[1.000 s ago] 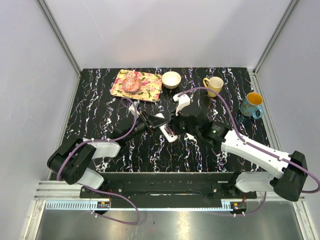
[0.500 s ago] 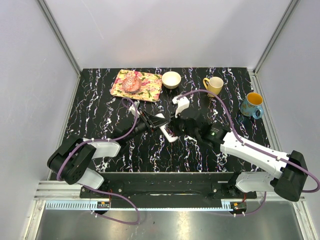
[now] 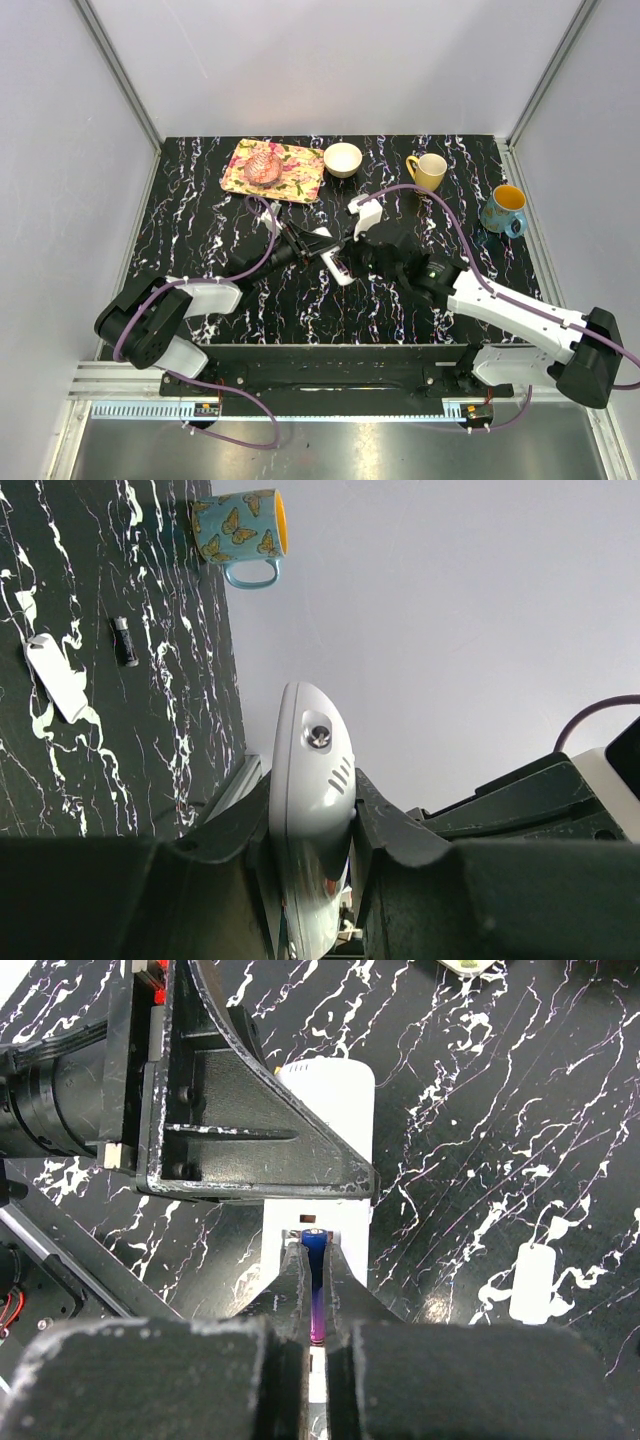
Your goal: Load the batteries into the remote control
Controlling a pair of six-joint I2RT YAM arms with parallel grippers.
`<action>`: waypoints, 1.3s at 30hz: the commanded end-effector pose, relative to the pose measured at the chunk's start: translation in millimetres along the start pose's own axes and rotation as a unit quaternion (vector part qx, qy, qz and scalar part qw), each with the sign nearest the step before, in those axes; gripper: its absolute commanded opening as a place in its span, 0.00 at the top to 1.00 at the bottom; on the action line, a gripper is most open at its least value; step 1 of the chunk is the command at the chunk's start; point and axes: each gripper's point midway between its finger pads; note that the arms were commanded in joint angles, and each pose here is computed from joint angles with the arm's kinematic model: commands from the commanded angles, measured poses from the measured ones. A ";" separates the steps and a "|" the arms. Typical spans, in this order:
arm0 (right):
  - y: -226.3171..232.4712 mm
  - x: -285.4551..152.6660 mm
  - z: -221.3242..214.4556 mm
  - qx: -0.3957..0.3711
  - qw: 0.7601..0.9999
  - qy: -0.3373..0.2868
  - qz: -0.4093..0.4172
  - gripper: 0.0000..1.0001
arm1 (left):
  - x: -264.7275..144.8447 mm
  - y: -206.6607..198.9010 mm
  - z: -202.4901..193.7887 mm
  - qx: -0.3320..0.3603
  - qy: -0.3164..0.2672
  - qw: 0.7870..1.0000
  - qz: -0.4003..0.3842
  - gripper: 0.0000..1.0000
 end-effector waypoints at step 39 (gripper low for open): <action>2.9 -36.6 25.4 0.059 0.998 0.005 -0.026 0.37 | -2.6 -58.4 1.3 0.078 -0.002 0.993 -0.086 1.00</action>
Point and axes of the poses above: each gripper's point midway between its finger pads, its own x axis out along the fingers, its own y axis along the line the jaws close on, z = x × y, and after that the axes turned 2 degrees about -x, right-handed
